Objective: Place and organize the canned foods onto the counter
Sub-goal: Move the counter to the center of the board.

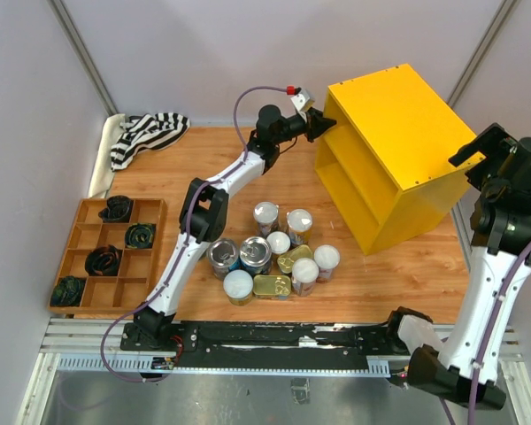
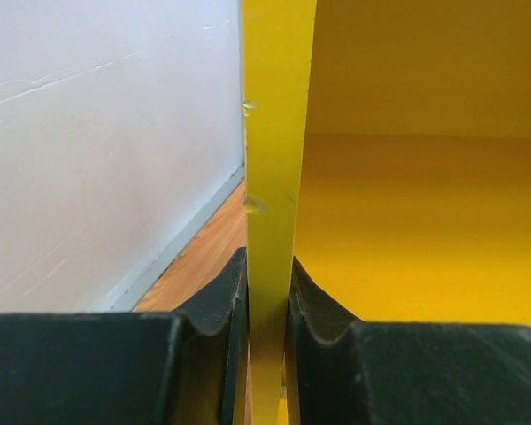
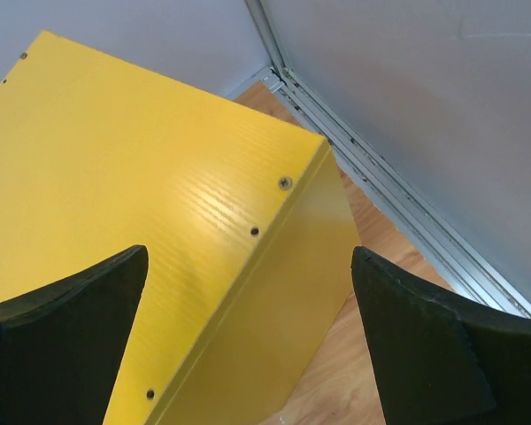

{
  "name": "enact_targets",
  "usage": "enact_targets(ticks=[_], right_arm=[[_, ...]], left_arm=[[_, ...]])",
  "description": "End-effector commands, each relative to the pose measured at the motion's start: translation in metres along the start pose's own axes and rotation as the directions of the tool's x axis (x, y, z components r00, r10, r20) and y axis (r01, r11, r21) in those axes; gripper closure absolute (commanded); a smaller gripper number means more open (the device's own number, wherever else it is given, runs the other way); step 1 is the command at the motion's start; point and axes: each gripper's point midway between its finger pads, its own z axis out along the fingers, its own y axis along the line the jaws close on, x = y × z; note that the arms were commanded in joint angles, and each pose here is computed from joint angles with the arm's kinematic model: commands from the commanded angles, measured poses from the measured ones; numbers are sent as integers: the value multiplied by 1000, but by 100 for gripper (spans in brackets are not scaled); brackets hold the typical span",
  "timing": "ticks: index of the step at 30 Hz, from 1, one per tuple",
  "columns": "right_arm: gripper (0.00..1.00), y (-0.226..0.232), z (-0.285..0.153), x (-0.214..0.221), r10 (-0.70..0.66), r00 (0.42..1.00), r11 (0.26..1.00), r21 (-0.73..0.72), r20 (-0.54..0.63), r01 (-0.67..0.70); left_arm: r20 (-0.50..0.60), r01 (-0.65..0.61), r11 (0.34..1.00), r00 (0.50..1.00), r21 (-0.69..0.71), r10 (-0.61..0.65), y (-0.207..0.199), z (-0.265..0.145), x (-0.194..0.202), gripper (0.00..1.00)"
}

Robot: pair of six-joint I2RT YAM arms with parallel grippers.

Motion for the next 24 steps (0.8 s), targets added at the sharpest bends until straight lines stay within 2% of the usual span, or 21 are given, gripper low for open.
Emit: enact_targets(ticks=[1,6,10,13,18,24], right_arm=[[2,17,18,-23,-87,996,993,-79,24,89],[2,4,44,-28,21,1000,996,-92,-22,-23],[2,-18,84,-20,99,994,992,-75,-52,-102],[3,-13,104,-19,147,988,969,-195,-53,-154],[13,10,101,-11,183,982,919,-347,-47,-188],[15,35,80,32,148,984,895,-410,-100,-176]], left_arm=[[-92,117,969,991,219,-99,-52,-8,26,99],[-65,118,976,992,185,-108,-19,-30,9,99],[-57,98,980,994,171,-90,-10,-33,1,100],[-54,105,980,994,171,-97,-10,-32,1,99],[-62,120,981,992,154,-111,-7,-33,8,99],[-78,130,984,990,125,-121,-11,-30,17,100]])
